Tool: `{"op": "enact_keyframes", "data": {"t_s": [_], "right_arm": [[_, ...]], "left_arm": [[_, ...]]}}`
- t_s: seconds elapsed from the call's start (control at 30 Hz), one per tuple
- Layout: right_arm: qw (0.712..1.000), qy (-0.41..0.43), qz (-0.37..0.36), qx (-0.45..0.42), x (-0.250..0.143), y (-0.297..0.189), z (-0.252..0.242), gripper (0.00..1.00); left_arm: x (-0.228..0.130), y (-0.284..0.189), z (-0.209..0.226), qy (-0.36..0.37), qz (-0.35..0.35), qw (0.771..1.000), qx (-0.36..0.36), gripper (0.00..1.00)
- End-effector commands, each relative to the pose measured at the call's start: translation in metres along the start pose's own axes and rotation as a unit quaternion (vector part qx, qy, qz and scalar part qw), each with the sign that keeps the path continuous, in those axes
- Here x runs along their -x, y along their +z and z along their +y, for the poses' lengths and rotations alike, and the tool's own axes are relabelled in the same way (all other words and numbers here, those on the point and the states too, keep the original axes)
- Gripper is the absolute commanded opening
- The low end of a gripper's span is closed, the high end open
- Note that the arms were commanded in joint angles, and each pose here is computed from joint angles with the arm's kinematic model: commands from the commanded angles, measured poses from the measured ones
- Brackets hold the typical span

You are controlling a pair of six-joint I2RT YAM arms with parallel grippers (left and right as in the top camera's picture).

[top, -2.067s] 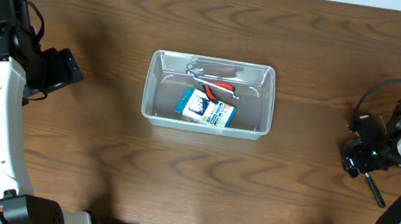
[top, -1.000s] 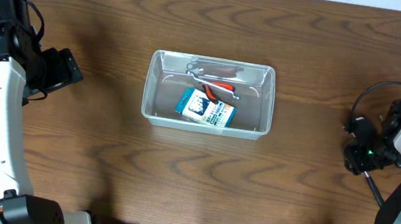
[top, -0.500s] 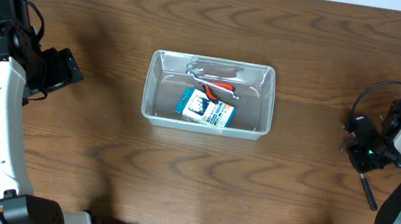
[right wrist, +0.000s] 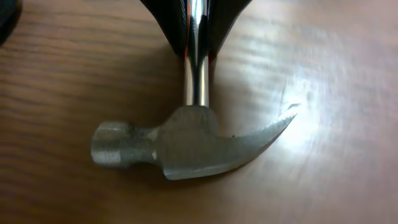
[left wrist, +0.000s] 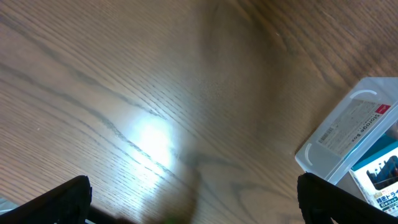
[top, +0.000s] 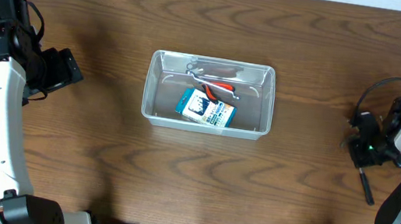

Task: Pack container
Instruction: 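Move the right gripper to the claw hammer and grasp its handle, then carry the hammer into the container and release it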

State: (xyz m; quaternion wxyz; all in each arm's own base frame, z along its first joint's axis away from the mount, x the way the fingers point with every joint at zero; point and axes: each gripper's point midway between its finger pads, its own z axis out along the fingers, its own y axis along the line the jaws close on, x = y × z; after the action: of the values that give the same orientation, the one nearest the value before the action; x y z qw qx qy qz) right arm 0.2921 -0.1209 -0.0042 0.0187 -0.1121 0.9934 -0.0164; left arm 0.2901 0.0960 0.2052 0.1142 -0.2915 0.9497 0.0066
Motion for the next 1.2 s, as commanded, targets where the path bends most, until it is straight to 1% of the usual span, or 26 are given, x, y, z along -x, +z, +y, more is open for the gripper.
{"op": "enact_keyframes", "data": {"t_s": [0.0, 0.1, 0.23, 0.33, 0.47, 0.53, 0.6, 0.7, 0.8, 0.87, 0.93, 1.03, 1.13, 1.17], "right_arm": [[0.992, 0.122, -0.029, 0.011, 0.027, -0.012, -0.002, 0.01], [0.990, 0.136, -0.034, 0.012, 0.045, -0.035, 0.002, 0.01], [0.994, 0.093, -0.053, 0.008, 0.083, -0.081, 0.021, 0.01], [0.994, 0.055, -0.091, 0.001, 0.119, -0.124, 0.043, 0.01], [0.986, -0.022, -0.163, -0.008, 0.166, -0.187, 0.090, 0.01], [0.977, -0.068, -0.204, -0.009, 0.186, -0.217, 0.121, 0.01], [0.961, -0.136, -0.241, -0.012, 0.201, -0.242, 0.158, 0.00], [0.924, -0.247, -0.290, -0.018, 0.217, -0.266, 0.218, 0.01], [0.866, -0.384, -0.318, -0.034, 0.224, -0.271, 0.276, 0.01], [0.829, -0.455, -0.322, -0.043, 0.226, -0.266, 0.306, 0.01], [0.804, -0.498, -0.321, -0.046, 0.230, -0.255, 0.329, 0.01], [0.785, -0.544, -0.296, -0.025, 0.230, -0.222, 0.356, 0.01], [0.775, -0.580, -0.251, 0.033, 0.217, -0.179, 0.379, 0.01], [0.776, -0.585, -0.231, 0.051, 0.212, -0.163, 0.384, 0.01]], "left_arm": [[0.001, -0.002, 0.001, -0.006, -0.001, 1.000, 0.001, 0.98], [0.001, -0.002, 0.001, -0.006, -0.001, 1.000, 0.001, 0.98], [0.001, -0.002, 0.001, -0.006, -0.001, 1.000, 0.001, 0.98], [0.001, -0.002, 0.001, -0.006, -0.001, 1.000, 0.001, 0.98], [0.001, -0.002, 0.001, -0.006, -0.001, 1.000, 0.001, 0.98], [0.001, -0.002, 0.001, -0.006, -0.001, 1.000, 0.001, 0.98], [0.001, -0.002, 0.001, -0.006, -0.001, 1.000, 0.001, 0.98], [0.001, -0.002, 0.001, -0.006, -0.001, 1.000, 0.001, 0.98], [0.000, -0.002, 0.001, -0.006, 0.001, 1.000, 0.002, 0.98], [0.000, -0.002, 0.002, -0.006, 0.002, 1.000, 0.002, 0.98], [0.000, -0.002, 0.002, -0.006, 0.002, 1.000, 0.002, 0.98], [-0.001, -0.002, 0.002, -0.006, 0.002, 1.000, 0.002, 0.98], [-0.001, -0.002, 0.002, -0.006, 0.002, 1.000, 0.002, 0.98], [-0.001, -0.002, 0.002, -0.006, 0.002, 1.000, 0.002, 0.98]]}}
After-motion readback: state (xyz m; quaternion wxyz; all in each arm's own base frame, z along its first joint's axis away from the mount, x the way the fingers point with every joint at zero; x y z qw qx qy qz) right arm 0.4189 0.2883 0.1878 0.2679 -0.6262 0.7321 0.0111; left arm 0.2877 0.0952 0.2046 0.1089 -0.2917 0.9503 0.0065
